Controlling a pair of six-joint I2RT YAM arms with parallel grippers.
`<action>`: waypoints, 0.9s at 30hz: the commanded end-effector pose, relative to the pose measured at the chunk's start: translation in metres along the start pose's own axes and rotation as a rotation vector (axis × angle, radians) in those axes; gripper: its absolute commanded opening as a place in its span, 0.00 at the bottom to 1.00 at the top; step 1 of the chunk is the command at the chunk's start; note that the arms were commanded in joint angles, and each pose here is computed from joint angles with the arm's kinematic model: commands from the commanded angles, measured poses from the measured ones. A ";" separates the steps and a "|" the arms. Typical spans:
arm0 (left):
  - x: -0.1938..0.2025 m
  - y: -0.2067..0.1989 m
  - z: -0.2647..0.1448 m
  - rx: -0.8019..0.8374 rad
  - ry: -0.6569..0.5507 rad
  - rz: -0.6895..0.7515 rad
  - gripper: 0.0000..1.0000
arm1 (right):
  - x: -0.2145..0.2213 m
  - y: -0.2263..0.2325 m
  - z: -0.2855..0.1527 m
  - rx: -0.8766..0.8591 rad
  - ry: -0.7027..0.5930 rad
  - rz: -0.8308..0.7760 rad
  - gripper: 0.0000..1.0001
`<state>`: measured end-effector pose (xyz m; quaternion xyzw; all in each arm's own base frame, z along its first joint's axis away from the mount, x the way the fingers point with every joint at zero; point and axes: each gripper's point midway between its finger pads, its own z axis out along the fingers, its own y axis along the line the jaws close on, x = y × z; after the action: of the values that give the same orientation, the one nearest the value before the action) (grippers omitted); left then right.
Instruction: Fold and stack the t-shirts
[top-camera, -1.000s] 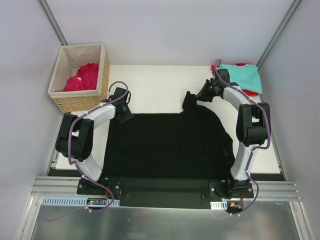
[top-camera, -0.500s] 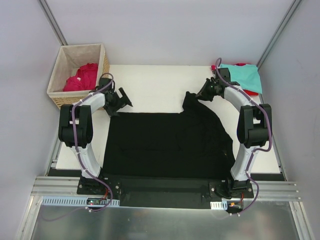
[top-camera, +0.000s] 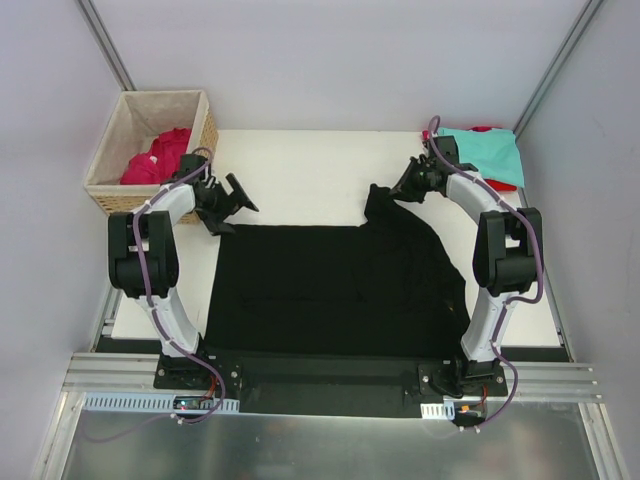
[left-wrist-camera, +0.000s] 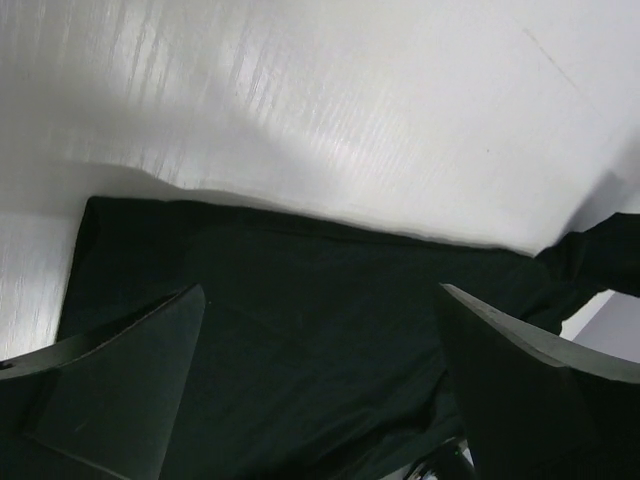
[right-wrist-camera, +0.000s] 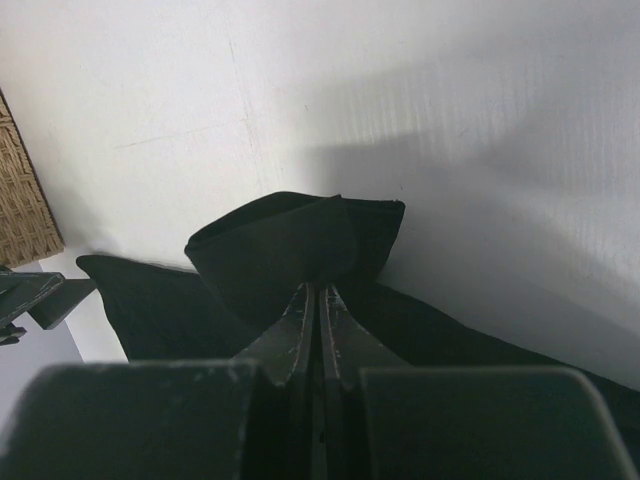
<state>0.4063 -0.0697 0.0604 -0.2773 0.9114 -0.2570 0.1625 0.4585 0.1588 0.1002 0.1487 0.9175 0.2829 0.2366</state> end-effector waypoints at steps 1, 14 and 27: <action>-0.026 -0.009 -0.035 0.038 -0.141 -0.015 0.99 | -0.007 0.022 -0.021 -0.039 -0.039 -0.040 0.01; 0.015 0.003 -0.045 -0.024 -0.101 0.050 0.99 | 0.002 0.030 -0.021 -0.075 -0.038 -0.033 0.01; -0.010 -0.003 -0.004 -0.073 -0.080 0.095 0.99 | 0.002 0.030 -0.032 -0.067 -0.056 -0.054 0.01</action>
<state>0.3731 -0.0749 0.0537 -0.2634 0.9288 -0.2106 0.1537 0.4438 0.1667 0.1056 0.1397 0.9169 0.2890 0.2373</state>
